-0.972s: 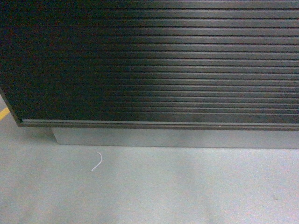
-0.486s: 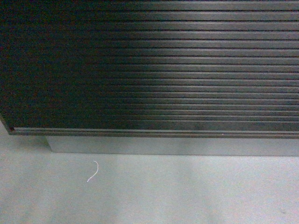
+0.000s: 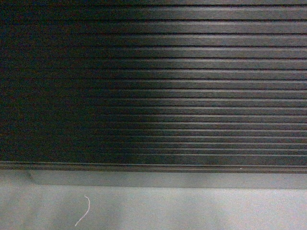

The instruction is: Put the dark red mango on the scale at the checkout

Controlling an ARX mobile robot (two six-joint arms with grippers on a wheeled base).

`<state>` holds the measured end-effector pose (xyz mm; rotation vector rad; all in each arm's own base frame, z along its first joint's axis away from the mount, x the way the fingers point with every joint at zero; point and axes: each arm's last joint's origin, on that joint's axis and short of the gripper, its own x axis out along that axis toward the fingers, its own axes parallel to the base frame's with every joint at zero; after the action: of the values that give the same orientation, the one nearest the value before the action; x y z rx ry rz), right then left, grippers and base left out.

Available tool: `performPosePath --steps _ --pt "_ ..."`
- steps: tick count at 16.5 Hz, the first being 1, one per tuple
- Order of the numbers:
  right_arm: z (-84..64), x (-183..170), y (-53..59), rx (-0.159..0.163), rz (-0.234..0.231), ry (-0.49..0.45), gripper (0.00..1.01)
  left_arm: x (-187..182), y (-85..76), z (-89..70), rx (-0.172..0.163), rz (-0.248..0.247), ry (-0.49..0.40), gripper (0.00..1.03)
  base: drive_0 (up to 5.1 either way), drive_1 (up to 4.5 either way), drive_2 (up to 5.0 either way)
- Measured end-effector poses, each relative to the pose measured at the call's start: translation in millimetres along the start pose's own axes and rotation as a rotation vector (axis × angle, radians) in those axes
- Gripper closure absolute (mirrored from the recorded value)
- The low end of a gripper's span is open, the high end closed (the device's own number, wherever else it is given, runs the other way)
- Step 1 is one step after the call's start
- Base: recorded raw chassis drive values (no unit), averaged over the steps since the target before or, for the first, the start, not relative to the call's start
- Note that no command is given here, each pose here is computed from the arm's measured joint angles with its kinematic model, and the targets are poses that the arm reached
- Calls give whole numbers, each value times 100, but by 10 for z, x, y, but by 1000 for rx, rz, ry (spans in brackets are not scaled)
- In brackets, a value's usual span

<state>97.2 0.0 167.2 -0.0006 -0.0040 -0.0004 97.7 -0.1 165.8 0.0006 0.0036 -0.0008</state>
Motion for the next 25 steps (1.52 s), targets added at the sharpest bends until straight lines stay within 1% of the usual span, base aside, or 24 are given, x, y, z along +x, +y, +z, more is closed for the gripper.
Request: performPosePath --steps 25 --pt "0 0 0 0 0 0 3 0 0 0 0 0 0 5 -17 334 -369"
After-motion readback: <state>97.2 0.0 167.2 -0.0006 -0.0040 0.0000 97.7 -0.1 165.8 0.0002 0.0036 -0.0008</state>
